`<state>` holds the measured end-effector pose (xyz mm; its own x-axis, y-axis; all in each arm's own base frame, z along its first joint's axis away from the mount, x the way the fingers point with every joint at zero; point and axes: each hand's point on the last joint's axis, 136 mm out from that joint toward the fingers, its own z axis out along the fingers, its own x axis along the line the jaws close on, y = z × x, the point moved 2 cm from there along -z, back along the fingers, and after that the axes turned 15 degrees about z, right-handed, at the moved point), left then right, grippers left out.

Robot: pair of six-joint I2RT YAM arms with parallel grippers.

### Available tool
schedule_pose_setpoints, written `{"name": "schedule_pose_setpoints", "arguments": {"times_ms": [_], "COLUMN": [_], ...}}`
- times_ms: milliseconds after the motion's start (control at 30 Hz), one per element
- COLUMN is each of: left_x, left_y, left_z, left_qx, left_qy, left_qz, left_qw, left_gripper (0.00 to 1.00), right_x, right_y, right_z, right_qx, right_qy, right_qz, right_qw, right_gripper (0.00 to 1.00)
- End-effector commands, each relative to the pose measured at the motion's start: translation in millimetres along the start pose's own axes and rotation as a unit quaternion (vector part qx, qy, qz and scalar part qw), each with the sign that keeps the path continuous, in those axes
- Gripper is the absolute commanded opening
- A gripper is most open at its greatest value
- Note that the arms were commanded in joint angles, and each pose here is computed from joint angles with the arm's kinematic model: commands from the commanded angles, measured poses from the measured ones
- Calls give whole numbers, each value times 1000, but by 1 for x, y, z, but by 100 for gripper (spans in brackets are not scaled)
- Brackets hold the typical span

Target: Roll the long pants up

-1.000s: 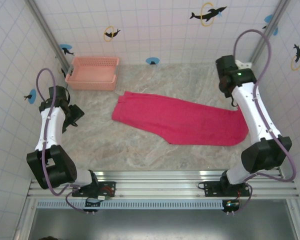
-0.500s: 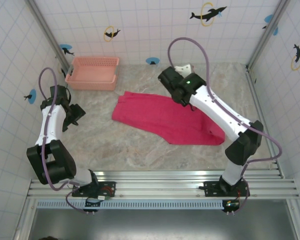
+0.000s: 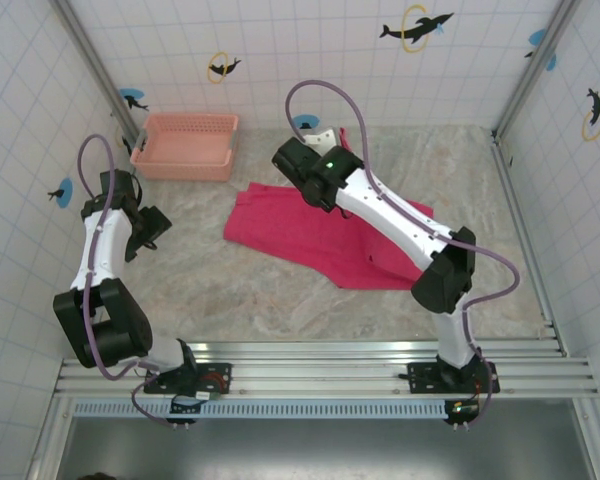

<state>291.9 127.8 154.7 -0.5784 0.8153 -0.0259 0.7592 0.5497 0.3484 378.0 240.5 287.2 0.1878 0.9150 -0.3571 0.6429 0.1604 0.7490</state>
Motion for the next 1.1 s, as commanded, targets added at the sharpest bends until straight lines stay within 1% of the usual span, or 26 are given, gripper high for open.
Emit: {"name": "schedule_pose_setpoints", "arguments": {"times_ms": [0, 400, 733, 767, 833, 1067], "left_x": [-5, -5, -4, -4, -4, -3], "left_y": [7, 5, -3, -3, -3, -5], "left_z": [-3, -1, -3, -4, -5, -10], "left_qx": [-9, -8, -9, -10, -11, -15], "left_qy": [-8, -9, -12, -12, -12, -13], "left_qz": [8, -1, -8, -8, -7, -8], "left_qw": [1000, 1000, 1000, 1000, 1000, 1000], "left_gripper": [90, 90, 90, 90, 90, 90], "right_x": [10, 47, 90, 100, 111, 136], "right_y": [9, 15, -10, -18, -24, -34], "right_z": [-7, 0, 23, 32, 36, 51], "right_qx": [-12, -6, 30, 39, 47, 54], "right_qy": [9, 41, 73, 74, 85, 102], "right_qz": [7, -7, -37, -45, -48, -58], "right_qw": [1000, 999, 996, 995, 994, 992], "right_gripper": [0, 0, 0, 0, 0, 0]}}
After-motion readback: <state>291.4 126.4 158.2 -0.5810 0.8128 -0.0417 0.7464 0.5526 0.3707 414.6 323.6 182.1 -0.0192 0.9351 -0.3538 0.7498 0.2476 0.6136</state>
